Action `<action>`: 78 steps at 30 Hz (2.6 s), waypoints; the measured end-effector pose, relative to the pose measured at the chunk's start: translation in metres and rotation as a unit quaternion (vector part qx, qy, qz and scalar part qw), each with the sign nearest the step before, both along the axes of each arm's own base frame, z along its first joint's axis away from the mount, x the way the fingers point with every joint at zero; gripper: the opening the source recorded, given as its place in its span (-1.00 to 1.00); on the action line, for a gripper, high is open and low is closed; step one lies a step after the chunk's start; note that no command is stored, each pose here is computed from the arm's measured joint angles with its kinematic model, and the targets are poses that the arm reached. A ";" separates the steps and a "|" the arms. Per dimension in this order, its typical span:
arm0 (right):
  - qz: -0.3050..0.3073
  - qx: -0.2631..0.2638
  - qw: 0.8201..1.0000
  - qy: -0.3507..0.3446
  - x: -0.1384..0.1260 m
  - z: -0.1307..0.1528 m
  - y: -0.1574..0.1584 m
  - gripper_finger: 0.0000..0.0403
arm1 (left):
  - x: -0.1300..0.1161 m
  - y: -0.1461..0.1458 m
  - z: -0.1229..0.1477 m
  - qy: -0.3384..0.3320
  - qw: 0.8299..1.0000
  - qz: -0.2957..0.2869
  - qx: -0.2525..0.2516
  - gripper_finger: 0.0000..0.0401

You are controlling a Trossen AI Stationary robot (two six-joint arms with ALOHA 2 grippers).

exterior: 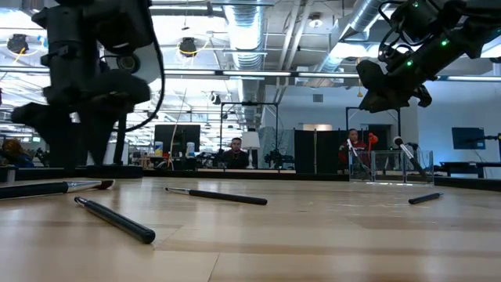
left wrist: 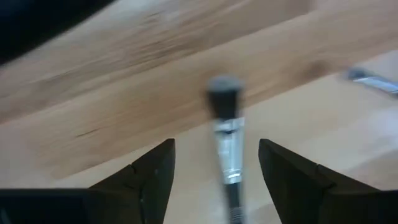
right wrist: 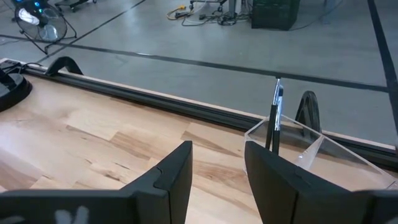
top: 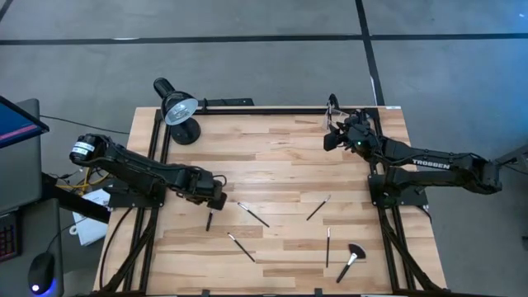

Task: Sort items
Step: Put the powder brush into the transparent organizer

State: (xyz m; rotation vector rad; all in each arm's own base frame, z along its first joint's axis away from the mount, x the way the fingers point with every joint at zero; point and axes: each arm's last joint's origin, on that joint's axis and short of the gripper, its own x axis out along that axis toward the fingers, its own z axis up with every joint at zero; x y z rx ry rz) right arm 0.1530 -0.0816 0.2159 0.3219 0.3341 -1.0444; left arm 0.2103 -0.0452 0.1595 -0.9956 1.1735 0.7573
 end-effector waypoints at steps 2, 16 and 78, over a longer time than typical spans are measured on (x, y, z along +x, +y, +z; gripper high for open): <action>0.000 0.000 1.000 0.000 0.000 0.000 0.000 -0.31 | 0.003 0.000 0.001 -0.017 1.000 0.002 0.003 0.12; 0.000 0.000 1.000 0.000 0.000 0.000 0.000 -0.33 | 0.007 -0.003 -0.022 0.046 0.999 -0.021 -0.007 0.02; 0.000 0.000 1.000 0.000 0.000 0.000 0.000 -0.33 | 0.003 -0.017 -0.036 0.101 0.992 -0.062 -0.049 -0.68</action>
